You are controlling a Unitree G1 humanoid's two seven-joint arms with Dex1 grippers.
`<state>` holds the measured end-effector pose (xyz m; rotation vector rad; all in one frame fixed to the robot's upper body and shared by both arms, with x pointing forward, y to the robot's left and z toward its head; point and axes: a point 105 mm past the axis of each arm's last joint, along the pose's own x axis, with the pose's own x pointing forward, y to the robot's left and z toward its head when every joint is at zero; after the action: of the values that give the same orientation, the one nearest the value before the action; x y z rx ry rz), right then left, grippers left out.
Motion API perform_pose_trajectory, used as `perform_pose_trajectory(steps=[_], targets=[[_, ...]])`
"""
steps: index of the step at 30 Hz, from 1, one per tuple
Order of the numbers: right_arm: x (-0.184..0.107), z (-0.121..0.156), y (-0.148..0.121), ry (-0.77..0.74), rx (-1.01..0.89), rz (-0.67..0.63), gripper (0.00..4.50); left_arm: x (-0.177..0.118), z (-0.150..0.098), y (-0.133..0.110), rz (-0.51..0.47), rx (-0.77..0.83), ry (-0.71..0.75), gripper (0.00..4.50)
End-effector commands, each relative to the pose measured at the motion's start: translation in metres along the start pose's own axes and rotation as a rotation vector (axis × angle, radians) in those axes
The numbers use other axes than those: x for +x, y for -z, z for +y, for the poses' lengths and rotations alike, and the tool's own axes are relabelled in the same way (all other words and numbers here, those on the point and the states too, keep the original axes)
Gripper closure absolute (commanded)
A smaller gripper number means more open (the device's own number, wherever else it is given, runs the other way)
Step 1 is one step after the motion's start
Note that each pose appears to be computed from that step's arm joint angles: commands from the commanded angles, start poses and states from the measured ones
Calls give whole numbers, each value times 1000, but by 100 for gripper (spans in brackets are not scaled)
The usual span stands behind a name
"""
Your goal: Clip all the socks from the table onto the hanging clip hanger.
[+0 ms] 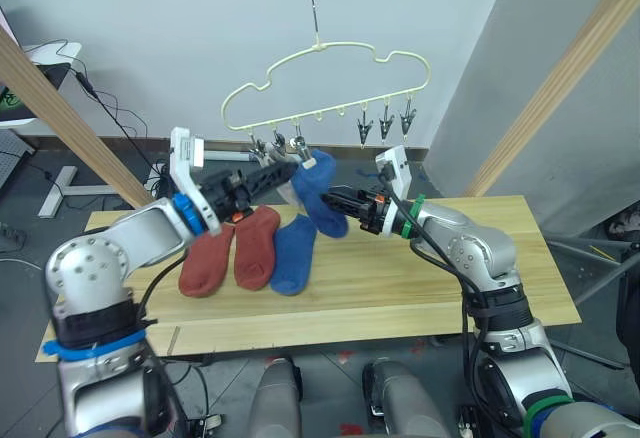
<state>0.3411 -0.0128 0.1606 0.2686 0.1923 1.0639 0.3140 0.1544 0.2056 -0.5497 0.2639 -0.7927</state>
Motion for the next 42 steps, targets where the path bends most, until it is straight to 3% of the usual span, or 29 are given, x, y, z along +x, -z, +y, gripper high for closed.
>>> perform_pose_trajectory(steps=[1,7,11,14,17,20,22,26,30,42], targets=[[-6,-1,3,4,-53,-8,234,-8,-12,11,36,156,-23,0],[-24,-24,7,175,-141,-21,36,-16,-6,22,22,256,-114,0],[-38,-37,2,331,-265,-47,36,-26,-3,23,-34,392,-188,0],[-49,-37,-8,450,-336,-105,36,-33,-3,44,53,515,-123,0],[-50,-33,-12,479,-334,-134,36,-39,1,46,27,532,-83,0],[-46,-28,-23,516,-371,-199,86,-43,0,43,-40,584,-36,0],[-39,-27,-31,539,-380,-240,155,-44,-1,37,-84,618,-17,0],[-29,-30,-42,573,-391,-294,155,-44,2,29,-126,681,-14,0],[-25,-37,-49,594,-392,-318,241,-41,1,26,-141,701,-1,0],[-7,-49,-75,619,-399,-383,241,-31,-14,15,-201,696,55,0]])
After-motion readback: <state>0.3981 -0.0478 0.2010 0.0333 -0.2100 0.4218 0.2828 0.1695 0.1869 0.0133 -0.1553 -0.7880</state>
